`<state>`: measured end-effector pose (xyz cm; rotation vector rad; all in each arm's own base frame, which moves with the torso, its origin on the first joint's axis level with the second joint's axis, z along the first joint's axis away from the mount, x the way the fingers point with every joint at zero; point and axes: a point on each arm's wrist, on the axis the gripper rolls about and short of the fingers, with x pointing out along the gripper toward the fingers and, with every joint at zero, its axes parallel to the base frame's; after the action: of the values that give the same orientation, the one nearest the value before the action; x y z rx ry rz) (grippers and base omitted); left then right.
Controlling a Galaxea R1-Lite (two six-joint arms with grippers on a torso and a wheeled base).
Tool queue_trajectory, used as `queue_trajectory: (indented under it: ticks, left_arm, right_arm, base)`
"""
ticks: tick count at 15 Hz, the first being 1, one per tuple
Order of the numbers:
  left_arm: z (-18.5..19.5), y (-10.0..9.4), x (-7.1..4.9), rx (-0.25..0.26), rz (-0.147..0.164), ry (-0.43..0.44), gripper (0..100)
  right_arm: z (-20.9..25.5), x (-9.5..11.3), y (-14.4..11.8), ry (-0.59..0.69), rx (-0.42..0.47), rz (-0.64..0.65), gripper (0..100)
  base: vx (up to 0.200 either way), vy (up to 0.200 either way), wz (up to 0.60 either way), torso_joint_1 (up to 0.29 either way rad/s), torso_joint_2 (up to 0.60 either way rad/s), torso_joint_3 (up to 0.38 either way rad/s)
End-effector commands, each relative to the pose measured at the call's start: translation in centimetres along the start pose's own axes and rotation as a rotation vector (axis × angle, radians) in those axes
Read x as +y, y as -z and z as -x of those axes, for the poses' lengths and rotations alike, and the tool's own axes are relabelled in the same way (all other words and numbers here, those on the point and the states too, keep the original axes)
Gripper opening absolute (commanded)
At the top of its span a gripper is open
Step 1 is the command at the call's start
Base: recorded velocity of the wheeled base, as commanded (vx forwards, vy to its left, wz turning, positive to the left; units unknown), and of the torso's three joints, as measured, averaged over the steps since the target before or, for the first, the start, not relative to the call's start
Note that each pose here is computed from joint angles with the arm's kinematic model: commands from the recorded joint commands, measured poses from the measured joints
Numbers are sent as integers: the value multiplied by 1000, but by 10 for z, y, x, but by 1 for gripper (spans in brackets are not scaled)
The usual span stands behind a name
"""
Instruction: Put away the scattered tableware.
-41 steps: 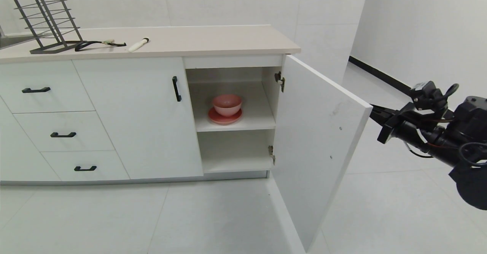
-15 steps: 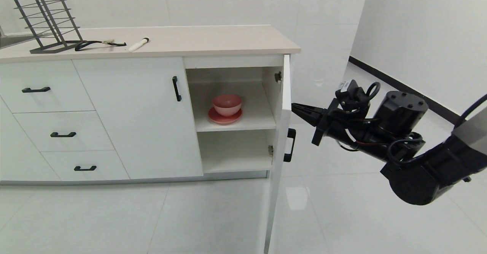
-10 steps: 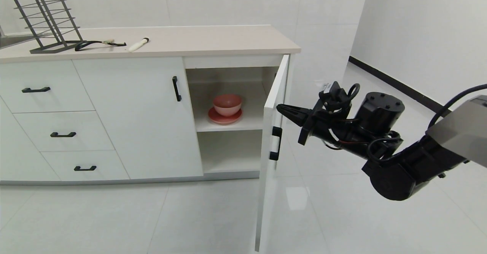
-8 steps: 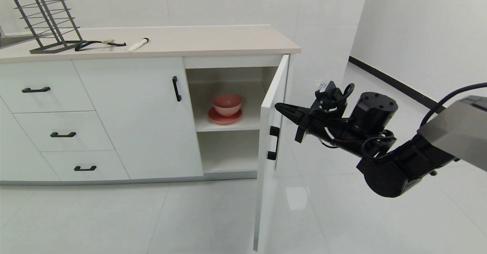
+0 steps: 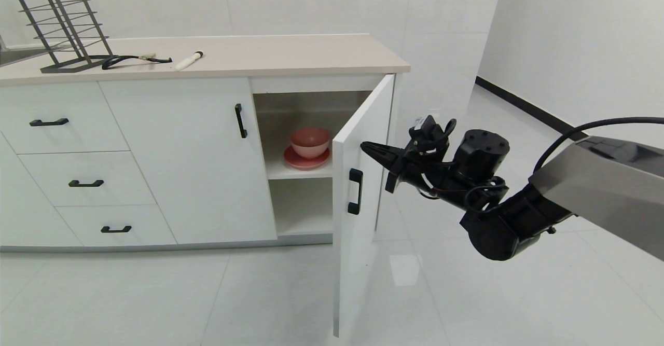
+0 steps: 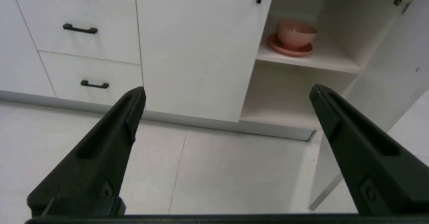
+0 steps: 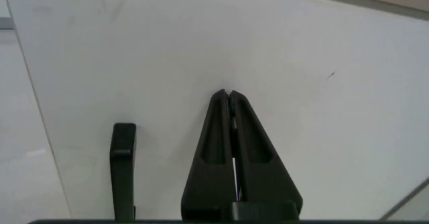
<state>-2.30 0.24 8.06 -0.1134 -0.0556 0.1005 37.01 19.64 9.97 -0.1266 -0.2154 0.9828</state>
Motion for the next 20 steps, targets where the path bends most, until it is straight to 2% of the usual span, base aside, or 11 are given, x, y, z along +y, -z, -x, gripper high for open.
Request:
queue_trajectory:
  ticks: [1,7,11,16,18,20]
  left_arm:
    - [0,0,0,-1,0,-1,100]
    - [0,0,0,-1,0,-1,100]
    - [0,0,0,-1,0,-1,100]
    - [0,0,0,-1,0,-1,100]
    - [0,0,0,-1,1,-1,100]
    - [0,0,0,-1,4,-1,100]
  right_arm:
    - [-9,1,12,-2,-5,-4,0]
    - [-39,-2,29,12,-76,21,0]
    - [-59,-11,39,70,-129,31,0]
    - [-58,-15,36,105,-159,16,0]
    - [-50,-25,18,125,-216,48,0]
    - [-20,-36,-20,163,-214,54,0]
  base:
    - [0,0,0,0,0,0]
    - [0,0,0,0,0,0]
    - [0,0,0,0,0,0]
    - [0,0,0,0,0,0]
    - [0,0,0,0,0,0]
    - [0,0,0,0,0,0]
